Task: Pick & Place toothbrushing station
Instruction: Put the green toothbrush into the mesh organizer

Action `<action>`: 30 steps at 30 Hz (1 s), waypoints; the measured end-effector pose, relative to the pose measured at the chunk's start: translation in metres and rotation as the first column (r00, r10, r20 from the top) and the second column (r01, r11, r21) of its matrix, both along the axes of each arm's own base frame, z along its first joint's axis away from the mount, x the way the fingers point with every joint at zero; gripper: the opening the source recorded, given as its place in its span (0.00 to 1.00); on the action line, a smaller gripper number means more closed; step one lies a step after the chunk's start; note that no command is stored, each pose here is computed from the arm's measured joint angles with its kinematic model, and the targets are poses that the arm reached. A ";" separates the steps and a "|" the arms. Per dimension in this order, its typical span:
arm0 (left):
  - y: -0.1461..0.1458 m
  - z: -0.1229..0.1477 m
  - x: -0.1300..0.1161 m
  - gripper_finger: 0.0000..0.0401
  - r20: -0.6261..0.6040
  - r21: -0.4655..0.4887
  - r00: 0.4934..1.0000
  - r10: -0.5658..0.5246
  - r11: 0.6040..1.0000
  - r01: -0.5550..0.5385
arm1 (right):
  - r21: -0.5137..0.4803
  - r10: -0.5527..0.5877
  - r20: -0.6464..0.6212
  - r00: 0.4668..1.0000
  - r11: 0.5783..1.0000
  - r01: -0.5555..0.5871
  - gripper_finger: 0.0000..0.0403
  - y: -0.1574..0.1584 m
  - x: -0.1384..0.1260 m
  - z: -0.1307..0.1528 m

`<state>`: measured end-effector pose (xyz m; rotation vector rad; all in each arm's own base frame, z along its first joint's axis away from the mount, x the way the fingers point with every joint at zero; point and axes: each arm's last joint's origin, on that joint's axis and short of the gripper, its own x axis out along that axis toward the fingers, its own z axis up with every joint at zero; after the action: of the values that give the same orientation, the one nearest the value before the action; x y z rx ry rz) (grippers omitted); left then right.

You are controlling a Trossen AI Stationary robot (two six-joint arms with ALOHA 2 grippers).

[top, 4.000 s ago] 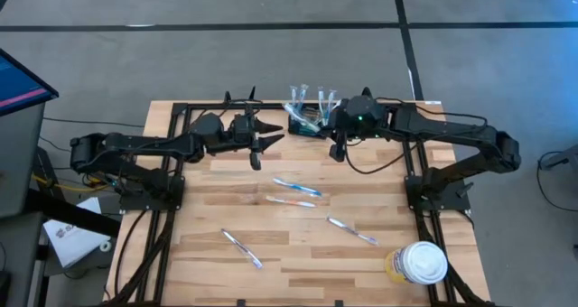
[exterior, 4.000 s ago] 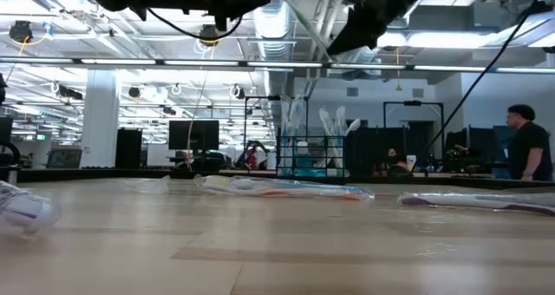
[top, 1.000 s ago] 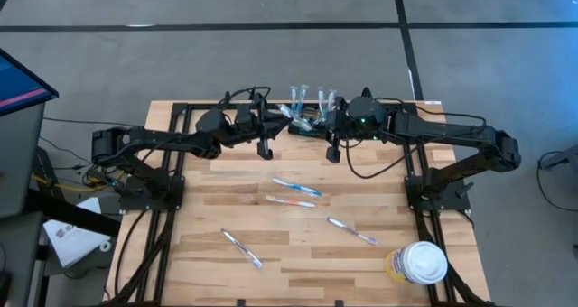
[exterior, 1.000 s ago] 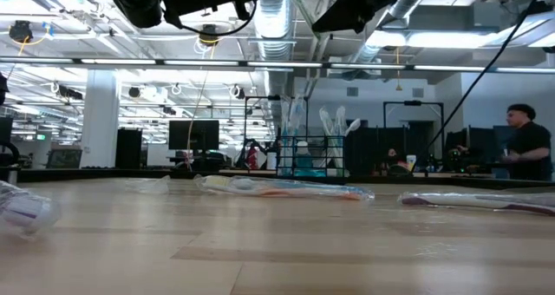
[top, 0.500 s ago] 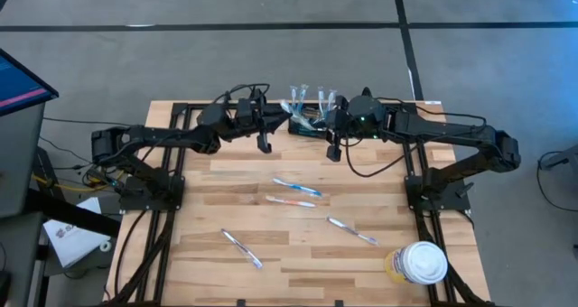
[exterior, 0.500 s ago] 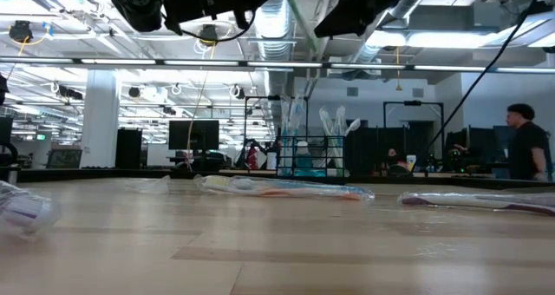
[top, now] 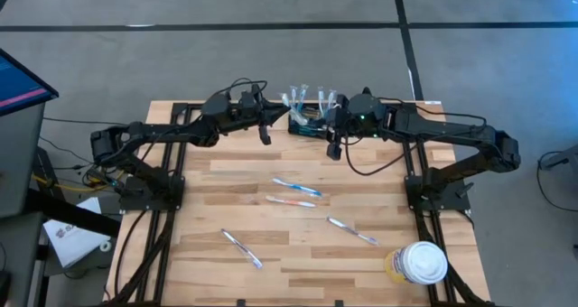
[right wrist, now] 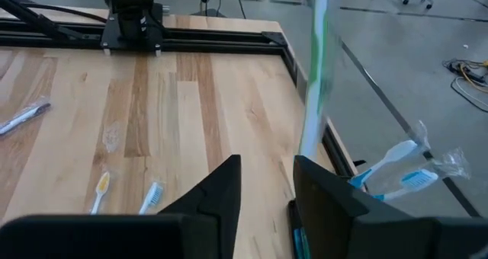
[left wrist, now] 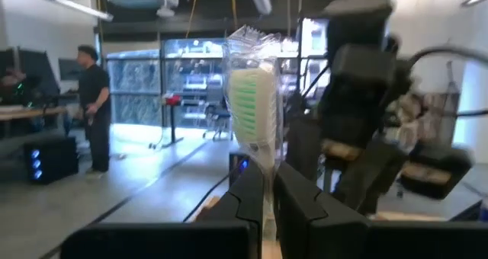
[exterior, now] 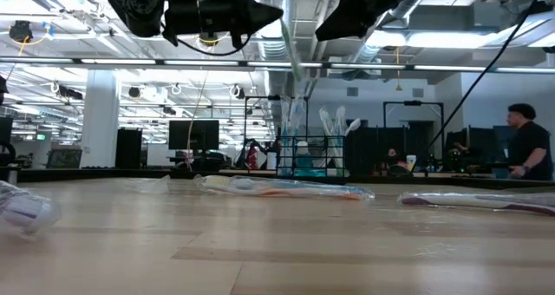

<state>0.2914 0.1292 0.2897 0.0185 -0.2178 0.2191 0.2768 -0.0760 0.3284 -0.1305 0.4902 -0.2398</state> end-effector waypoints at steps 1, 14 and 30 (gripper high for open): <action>0.002 -0.002 0.000 0.01 -0.012 -0.004 1.000 0.006 1.000 -0.006 | 0.000 -0.001 0.001 1.000 1.000 0.001 0.28 0.000 0.000 0.000; 0.031 -0.043 0.010 0.01 -0.135 -0.036 0.986 0.102 0.994 -0.107 | -0.001 -0.001 0.001 1.000 1.000 0.001 0.28 0.000 0.000 0.000; 0.047 -0.068 0.014 0.01 -0.194 0.000 0.961 0.195 0.980 -0.199 | -0.003 0.000 0.000 1.000 1.000 0.000 0.28 0.000 0.000 0.000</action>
<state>0.3058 0.1759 0.2219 0.0421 -0.0194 0.4162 0.2769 -0.0759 0.3286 -0.1335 0.4893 -0.2401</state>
